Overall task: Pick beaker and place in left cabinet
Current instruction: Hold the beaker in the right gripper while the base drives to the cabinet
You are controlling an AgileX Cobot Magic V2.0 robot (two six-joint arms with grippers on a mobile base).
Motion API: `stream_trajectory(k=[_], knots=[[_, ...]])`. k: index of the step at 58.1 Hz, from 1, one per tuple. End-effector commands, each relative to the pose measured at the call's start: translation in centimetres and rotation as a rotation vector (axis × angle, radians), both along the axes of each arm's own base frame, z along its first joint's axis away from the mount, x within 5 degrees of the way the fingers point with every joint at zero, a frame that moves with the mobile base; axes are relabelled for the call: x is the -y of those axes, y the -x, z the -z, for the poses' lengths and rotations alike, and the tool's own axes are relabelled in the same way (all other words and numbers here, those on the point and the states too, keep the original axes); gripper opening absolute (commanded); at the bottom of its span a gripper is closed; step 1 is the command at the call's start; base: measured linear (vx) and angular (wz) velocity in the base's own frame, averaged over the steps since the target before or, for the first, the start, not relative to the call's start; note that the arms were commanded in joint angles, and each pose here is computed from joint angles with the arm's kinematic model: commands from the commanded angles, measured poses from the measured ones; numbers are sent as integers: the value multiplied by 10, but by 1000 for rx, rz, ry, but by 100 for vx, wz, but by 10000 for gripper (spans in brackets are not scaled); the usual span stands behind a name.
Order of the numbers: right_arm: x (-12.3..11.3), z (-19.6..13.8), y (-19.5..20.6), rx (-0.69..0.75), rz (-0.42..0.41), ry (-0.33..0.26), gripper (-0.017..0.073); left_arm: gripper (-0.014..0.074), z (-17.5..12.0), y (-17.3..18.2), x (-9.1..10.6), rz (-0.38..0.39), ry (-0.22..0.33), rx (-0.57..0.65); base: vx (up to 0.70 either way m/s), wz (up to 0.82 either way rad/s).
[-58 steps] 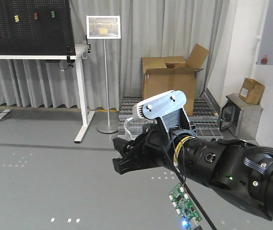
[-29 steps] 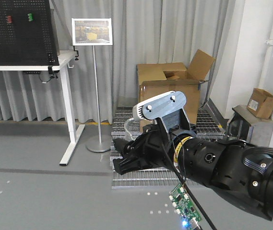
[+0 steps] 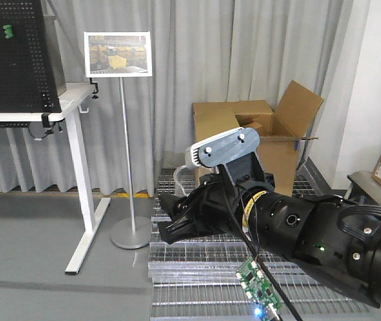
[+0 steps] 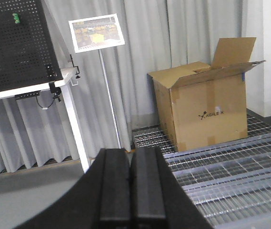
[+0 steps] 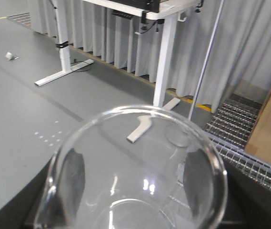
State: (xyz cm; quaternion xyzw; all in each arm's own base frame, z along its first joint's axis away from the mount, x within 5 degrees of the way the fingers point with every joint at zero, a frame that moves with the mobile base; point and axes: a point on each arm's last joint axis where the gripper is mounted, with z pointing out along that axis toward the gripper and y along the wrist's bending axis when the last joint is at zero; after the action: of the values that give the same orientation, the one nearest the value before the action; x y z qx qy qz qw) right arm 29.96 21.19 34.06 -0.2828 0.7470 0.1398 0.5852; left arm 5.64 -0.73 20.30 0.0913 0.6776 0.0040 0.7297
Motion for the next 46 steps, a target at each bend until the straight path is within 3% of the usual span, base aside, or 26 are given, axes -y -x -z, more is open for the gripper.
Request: stream_trajectory(k=[1, 46], knots=[[2, -32, 7, 103, -35, -72, -1, 1, -2, 1, 0, 4, 15, 76, 57, -3], [3, -32, 7, 100, -32, -69, -1, 1, -2, 1, 0, 4, 15, 76, 45, -13]])
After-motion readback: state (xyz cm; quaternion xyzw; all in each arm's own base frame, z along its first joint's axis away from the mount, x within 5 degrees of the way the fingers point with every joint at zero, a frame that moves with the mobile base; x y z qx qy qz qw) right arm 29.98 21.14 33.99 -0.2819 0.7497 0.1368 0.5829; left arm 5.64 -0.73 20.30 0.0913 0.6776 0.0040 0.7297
